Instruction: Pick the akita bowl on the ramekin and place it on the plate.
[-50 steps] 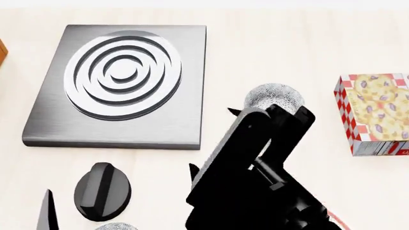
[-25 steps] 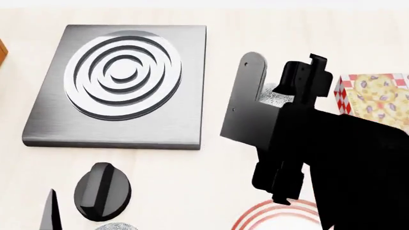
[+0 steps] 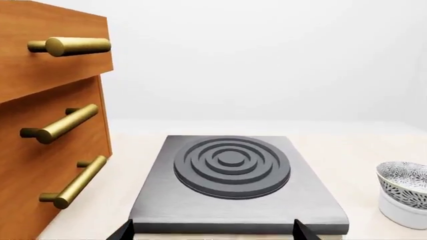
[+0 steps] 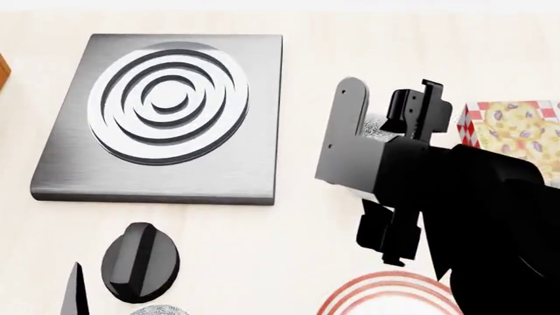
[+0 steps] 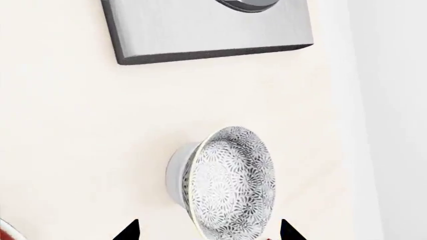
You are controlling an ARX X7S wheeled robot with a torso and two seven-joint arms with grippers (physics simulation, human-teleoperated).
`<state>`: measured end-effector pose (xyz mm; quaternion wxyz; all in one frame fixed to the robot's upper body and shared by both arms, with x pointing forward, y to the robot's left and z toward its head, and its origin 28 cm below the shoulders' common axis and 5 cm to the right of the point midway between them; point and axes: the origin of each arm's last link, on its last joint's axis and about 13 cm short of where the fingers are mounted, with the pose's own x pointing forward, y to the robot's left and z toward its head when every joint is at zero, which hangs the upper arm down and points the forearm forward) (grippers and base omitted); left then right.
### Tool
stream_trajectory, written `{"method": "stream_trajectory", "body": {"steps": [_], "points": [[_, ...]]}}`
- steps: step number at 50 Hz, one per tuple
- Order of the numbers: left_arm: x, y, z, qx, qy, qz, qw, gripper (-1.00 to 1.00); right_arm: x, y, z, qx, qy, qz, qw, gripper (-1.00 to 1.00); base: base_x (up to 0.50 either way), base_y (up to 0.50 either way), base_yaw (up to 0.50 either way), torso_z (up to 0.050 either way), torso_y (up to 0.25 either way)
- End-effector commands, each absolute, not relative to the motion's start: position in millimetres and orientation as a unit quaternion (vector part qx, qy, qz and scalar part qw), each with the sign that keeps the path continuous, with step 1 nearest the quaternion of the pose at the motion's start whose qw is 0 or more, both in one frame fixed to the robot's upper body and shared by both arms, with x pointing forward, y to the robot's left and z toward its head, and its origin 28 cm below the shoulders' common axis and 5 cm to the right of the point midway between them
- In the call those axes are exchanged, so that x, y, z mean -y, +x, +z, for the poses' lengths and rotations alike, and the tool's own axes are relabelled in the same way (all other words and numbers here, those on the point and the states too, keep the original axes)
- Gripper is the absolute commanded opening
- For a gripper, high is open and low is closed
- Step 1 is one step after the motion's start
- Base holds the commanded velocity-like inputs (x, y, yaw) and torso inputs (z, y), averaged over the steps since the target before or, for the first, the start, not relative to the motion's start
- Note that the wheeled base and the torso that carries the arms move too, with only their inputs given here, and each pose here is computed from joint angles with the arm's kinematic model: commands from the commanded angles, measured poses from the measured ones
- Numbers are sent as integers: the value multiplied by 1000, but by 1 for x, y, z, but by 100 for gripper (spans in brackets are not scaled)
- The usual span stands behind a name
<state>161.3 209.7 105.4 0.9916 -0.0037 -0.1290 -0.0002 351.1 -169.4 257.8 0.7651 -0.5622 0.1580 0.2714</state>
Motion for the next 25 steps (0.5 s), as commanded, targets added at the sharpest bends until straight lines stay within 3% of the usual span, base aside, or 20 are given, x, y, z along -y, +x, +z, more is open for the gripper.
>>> {"method": "stream_trajectory", "body": {"steps": [1, 25], "points": [[-210, 162, 103, 127, -3, 1, 992, 100, 168, 366, 242, -160, -565, 271, 762, 100, 0, 0, 0, 0, 0], [-211, 164, 101, 124, -4, 7, 992, 100, 163, 383, 226, -170, -571, 267, 758, 100, 0, 0, 0, 0, 0]]}}
